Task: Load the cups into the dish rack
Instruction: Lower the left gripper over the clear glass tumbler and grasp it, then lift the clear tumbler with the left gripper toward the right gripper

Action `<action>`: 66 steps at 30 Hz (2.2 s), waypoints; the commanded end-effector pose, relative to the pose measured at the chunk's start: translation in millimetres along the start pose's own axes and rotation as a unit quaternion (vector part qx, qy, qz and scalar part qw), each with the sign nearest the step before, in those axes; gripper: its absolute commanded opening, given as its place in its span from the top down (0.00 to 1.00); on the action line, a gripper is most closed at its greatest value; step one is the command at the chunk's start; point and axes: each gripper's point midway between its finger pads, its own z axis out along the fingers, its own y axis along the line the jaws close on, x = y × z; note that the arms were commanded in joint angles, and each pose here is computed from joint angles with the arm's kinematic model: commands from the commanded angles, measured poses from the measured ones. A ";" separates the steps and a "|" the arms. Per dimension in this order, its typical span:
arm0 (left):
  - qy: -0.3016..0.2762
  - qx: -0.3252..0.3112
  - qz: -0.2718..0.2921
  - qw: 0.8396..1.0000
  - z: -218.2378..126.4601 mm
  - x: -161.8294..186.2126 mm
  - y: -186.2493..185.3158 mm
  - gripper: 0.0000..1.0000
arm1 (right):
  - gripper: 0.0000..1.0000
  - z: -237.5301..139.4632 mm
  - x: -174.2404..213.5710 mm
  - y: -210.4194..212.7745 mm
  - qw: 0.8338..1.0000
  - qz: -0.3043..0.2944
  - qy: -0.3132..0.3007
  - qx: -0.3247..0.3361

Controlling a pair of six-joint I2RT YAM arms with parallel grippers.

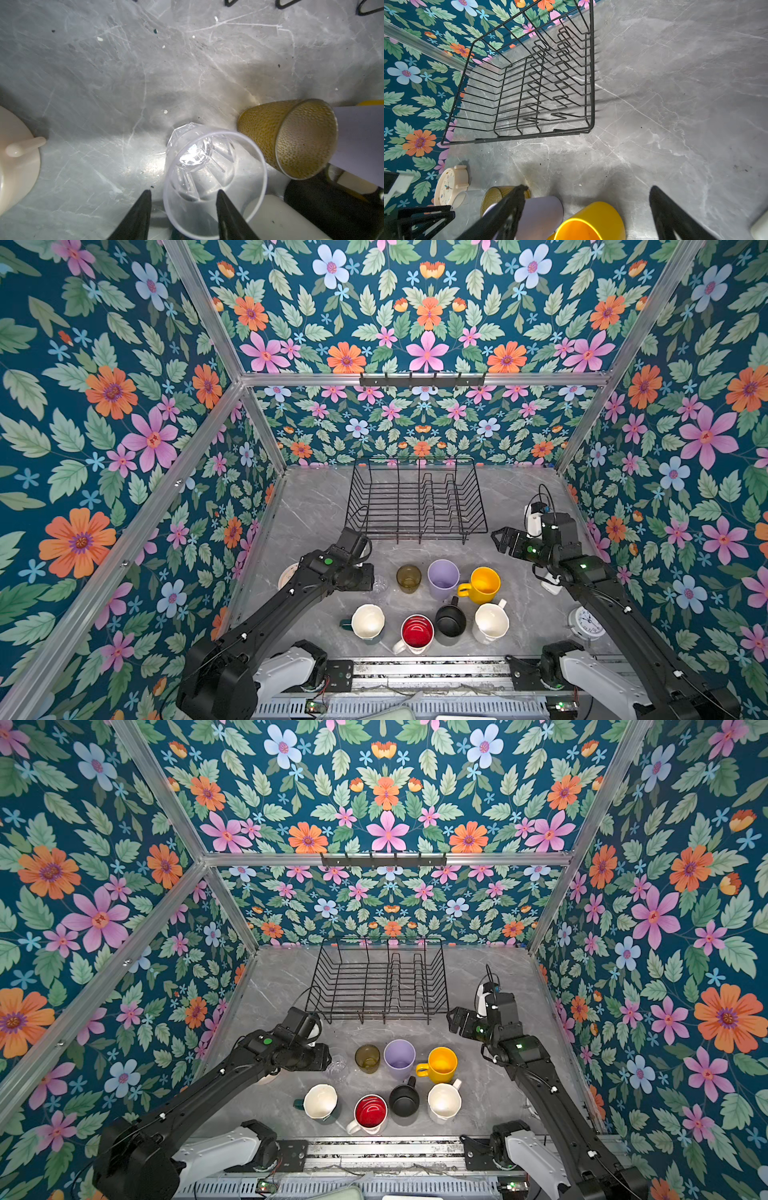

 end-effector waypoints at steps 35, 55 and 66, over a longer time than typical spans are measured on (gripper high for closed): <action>-0.033 -0.047 0.004 0.998 -7.0 -18.1 7.1 1.00 | 0.07 1.4 -2.0 2.1 1.000 0.003 -0.012 -0.009; -0.288 0.140 0.023 0.947 -171.6 -75.1 -50.9 1.00 | 0.07 -19.7 -25.0 48.6 0.992 -0.026 -0.045 -0.115; -0.340 0.359 0.055 0.868 -193.0 -108.8 -130.3 1.00 | 0.06 -75.7 -27.3 138.2 0.923 -0.048 -0.036 -0.380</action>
